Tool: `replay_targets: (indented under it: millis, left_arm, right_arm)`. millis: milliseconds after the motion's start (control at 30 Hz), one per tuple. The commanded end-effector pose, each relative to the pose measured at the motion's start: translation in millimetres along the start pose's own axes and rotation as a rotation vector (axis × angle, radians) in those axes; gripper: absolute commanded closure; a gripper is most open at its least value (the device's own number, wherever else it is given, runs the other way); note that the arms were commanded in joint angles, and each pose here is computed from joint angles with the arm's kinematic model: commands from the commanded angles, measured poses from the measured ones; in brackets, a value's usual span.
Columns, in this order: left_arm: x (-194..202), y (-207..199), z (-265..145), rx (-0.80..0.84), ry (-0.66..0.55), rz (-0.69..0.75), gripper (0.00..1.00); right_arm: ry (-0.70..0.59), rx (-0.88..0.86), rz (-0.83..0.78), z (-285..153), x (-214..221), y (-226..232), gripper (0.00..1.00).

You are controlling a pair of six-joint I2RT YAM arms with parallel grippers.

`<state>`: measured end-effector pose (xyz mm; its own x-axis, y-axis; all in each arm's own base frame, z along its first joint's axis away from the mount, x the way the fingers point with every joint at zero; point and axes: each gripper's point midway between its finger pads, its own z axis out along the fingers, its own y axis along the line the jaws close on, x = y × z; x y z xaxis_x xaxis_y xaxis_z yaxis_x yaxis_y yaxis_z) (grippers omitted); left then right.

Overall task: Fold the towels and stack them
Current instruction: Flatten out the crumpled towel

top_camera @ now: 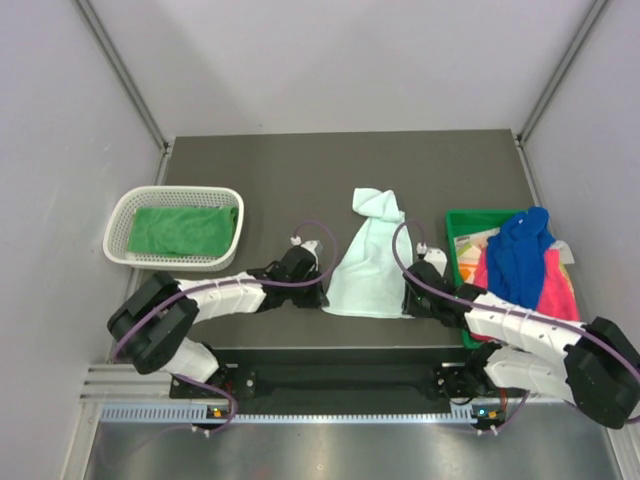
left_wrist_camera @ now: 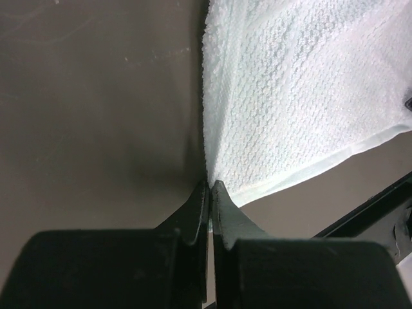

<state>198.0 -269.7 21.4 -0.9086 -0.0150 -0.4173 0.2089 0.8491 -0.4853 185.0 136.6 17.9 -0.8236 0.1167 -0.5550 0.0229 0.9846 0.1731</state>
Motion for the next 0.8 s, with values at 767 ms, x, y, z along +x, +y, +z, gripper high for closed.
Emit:
replay_targets:
  millis: [767]
  left_arm:
    - [-112, -170, -250, 0.515, -0.446, 0.261, 1.0]
  right_arm:
    - [-0.507, -0.467, -0.223, -242, -172, 92, 1.0]
